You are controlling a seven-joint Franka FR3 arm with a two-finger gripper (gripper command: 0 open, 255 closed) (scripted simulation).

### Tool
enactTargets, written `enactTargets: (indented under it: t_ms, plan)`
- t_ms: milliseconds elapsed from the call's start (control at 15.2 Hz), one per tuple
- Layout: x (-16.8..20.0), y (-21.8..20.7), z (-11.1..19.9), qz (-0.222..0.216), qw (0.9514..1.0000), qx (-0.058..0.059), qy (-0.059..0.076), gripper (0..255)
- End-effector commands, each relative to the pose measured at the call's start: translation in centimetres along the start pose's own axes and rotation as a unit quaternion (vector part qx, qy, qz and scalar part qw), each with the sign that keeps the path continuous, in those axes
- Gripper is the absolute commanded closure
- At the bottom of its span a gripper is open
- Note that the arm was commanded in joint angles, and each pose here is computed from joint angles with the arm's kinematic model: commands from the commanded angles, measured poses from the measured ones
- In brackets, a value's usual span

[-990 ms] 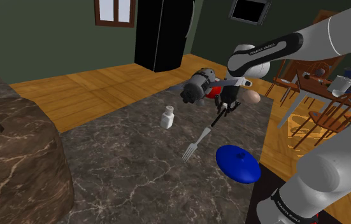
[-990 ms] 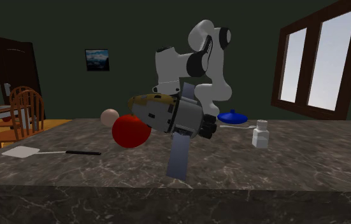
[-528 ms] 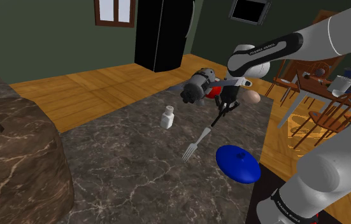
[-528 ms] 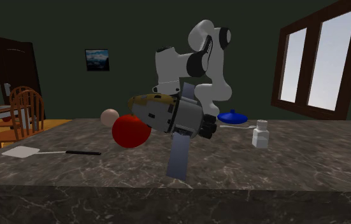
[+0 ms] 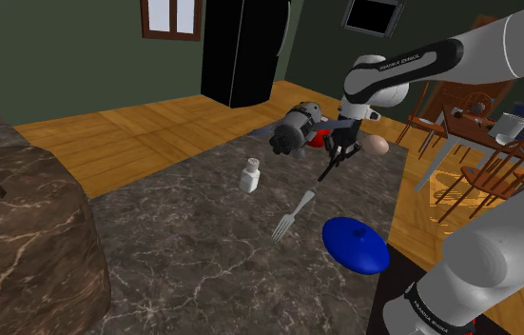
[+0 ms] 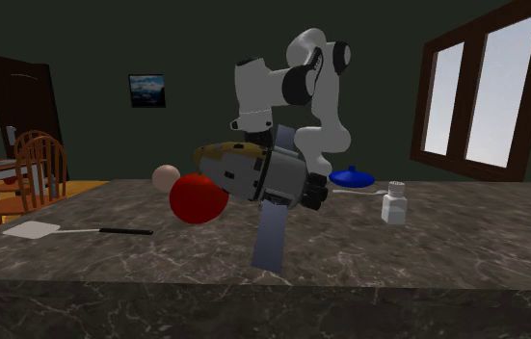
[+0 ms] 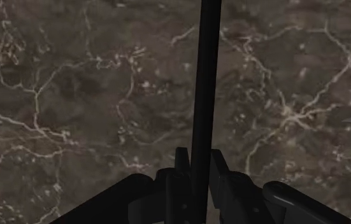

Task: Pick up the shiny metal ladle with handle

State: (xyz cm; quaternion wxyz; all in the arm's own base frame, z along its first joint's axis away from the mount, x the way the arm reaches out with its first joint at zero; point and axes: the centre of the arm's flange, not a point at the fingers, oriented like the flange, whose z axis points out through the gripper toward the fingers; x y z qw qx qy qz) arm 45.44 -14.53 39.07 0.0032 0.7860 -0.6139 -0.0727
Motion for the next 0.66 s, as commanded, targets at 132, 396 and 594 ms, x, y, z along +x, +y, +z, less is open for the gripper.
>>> enactTargets:
  t_ms: [132, 396, 594]
  plan:
    - [-0.2, 0.3, -2.1, 0.000, 1.0000, 0.000, 0.000, 255]
    - [-0.5, 0.5, -4.2, 0.000, 1.0000, 0.000, 0.000, 255]
    - [-0.5, 0.5, -4.8, 0.000, 1.0000, 0.000, 0.000, 255]
